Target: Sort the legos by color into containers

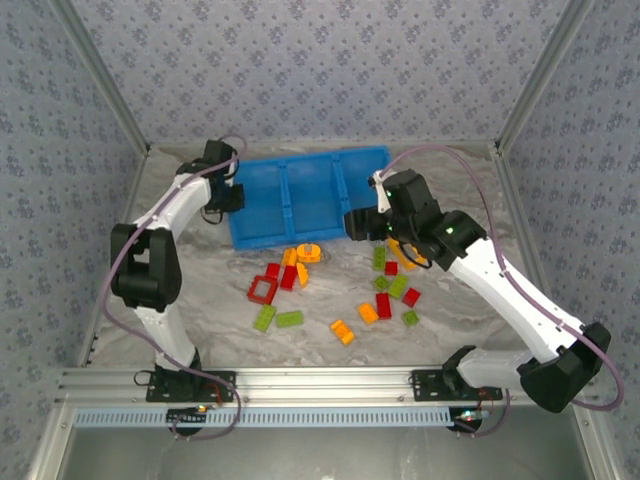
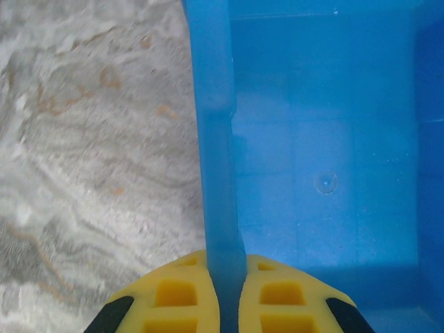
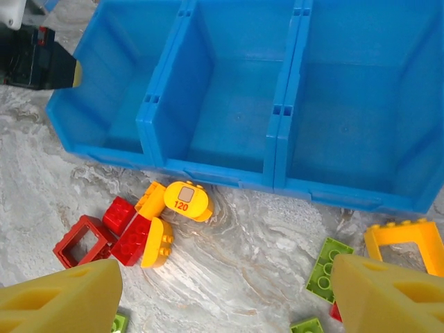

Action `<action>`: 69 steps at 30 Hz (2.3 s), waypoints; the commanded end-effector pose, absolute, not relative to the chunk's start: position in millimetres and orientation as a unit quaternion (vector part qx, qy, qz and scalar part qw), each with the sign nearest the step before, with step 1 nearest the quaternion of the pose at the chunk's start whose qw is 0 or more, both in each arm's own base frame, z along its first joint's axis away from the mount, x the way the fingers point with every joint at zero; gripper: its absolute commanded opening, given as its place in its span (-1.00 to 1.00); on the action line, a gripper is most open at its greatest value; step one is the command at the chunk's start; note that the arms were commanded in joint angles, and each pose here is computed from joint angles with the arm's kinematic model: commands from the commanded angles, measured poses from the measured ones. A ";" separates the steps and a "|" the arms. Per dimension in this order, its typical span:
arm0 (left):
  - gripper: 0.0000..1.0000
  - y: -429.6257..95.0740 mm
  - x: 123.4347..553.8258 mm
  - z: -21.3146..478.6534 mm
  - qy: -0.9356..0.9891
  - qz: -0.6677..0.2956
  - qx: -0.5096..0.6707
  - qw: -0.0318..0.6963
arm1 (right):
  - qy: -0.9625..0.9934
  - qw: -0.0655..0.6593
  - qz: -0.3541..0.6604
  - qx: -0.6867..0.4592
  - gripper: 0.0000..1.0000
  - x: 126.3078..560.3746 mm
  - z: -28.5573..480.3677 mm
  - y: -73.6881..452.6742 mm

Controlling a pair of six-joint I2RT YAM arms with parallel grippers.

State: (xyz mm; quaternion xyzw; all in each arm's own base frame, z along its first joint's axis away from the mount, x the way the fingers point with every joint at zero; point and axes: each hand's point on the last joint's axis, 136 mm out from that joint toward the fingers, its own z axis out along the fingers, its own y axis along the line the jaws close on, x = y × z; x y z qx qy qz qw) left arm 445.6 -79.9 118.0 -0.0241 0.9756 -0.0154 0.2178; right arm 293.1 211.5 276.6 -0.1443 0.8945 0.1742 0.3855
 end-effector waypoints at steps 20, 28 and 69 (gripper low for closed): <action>-1.00 -110.3 492.8 104.7 0.976 -0.033 0.000 0.216 | 0.933 0.346 0.090 -0.030 0.62 282.1 231.0 141.3; -0.47 -111.4 491.6 106.5 0.977 -0.035 0.003 0.210 | 0.945 0.318 0.051 0.051 0.52 269.9 205.2 99.2; 0.31 -278.5 203.8 287.2 0.810 -0.380 0.185 0.408 | 0.855 0.112 0.153 0.483 -0.41 284.4 25.2 54.1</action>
